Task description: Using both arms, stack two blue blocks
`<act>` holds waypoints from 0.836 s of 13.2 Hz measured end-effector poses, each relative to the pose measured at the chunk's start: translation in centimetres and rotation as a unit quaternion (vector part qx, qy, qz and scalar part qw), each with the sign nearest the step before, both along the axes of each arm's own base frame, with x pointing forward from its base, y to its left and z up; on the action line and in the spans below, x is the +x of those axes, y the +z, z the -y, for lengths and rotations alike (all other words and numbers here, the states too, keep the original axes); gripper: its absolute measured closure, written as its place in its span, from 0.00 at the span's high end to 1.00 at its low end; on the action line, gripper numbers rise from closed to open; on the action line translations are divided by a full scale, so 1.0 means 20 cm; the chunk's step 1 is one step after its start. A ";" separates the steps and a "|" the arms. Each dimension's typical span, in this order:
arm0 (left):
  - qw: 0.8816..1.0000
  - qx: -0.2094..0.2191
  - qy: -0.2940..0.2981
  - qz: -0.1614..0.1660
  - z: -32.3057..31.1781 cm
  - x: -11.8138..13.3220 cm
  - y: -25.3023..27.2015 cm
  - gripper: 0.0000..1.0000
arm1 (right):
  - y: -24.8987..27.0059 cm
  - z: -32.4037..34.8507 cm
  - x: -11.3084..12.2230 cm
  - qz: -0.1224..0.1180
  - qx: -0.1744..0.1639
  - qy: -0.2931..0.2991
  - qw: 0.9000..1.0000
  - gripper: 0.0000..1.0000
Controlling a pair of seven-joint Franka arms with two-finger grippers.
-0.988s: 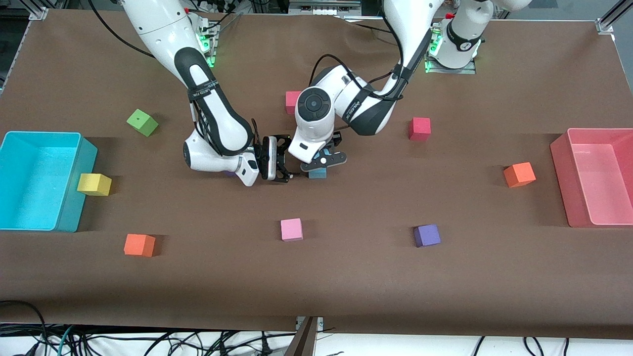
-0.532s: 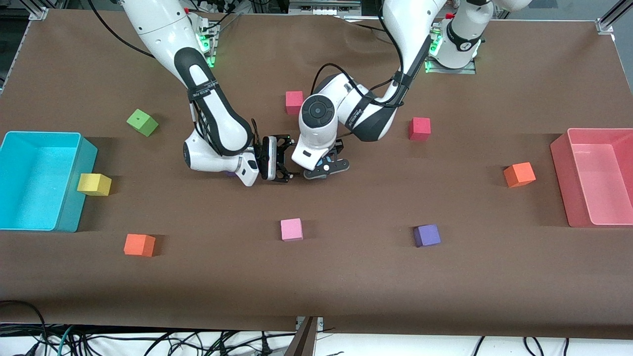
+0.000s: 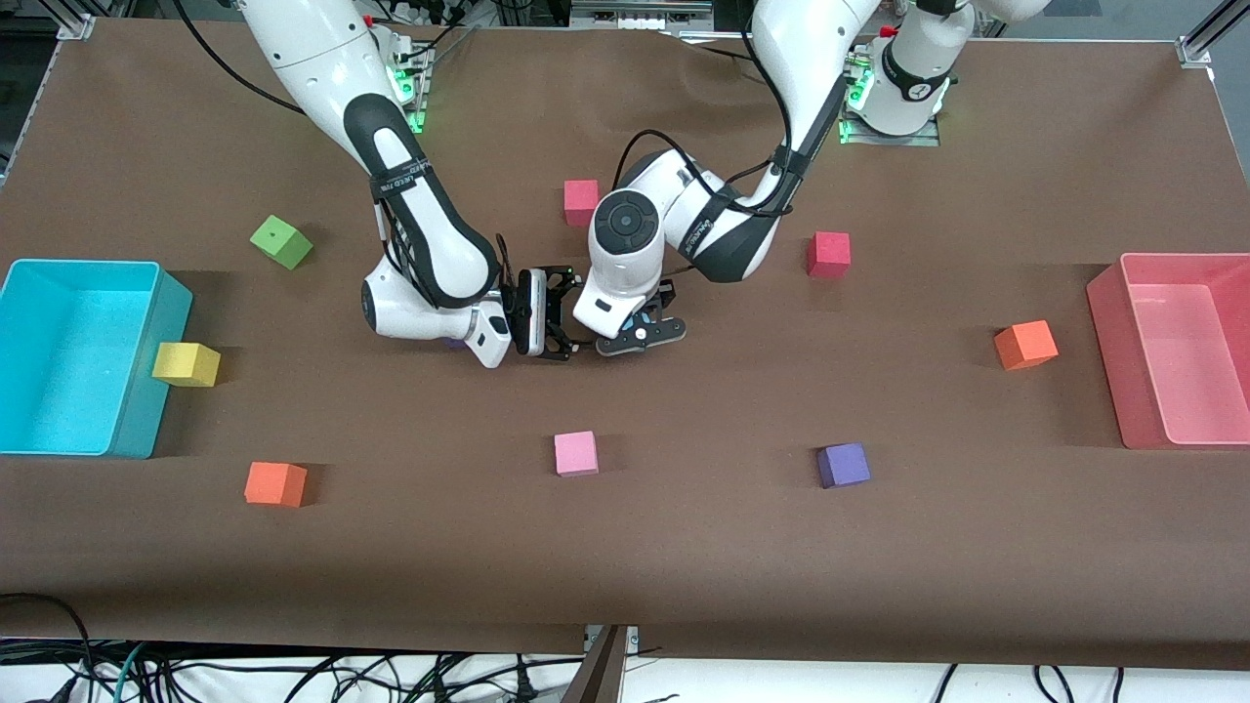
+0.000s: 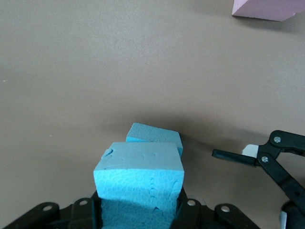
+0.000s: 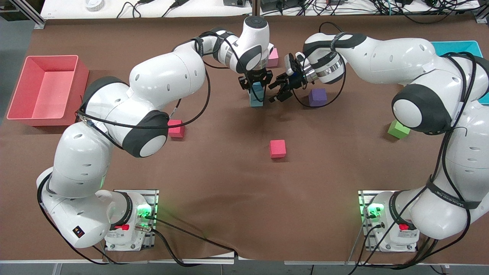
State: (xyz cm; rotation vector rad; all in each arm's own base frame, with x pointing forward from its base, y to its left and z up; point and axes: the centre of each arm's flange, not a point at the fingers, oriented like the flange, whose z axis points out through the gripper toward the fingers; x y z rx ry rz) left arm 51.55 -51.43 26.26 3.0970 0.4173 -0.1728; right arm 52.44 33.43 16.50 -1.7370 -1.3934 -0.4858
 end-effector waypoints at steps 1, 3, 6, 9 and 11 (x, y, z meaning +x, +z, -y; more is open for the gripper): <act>1.000 0.000 0.000 0.000 0.00 0.00 0.00 0.53 | 0.00 0.00 0.00 0.000 0.000 0.000 1.000 1.00; 1.000 0.000 0.000 0.000 0.00 0.00 0.00 0.54 | 0.00 0.00 0.00 0.000 0.000 0.000 1.000 1.00; 1.000 -0.007 0.001 0.008 0.01 0.01 0.01 0.78 | 0.00 0.00 0.00 0.001 0.000 0.001 1.000 1.00; 1.000 -0.016 0.001 0.019 0.02 0.03 0.06 1.00 | 0.00 0.00 0.00 0.001 0.001 0.001 1.000 1.00; 0.999 -0.025 -0.012 0.029 0.02 0.06 0.18 1.00 | 0.00 0.01 0.01 0.001 0.000 -0.001 1.000 1.00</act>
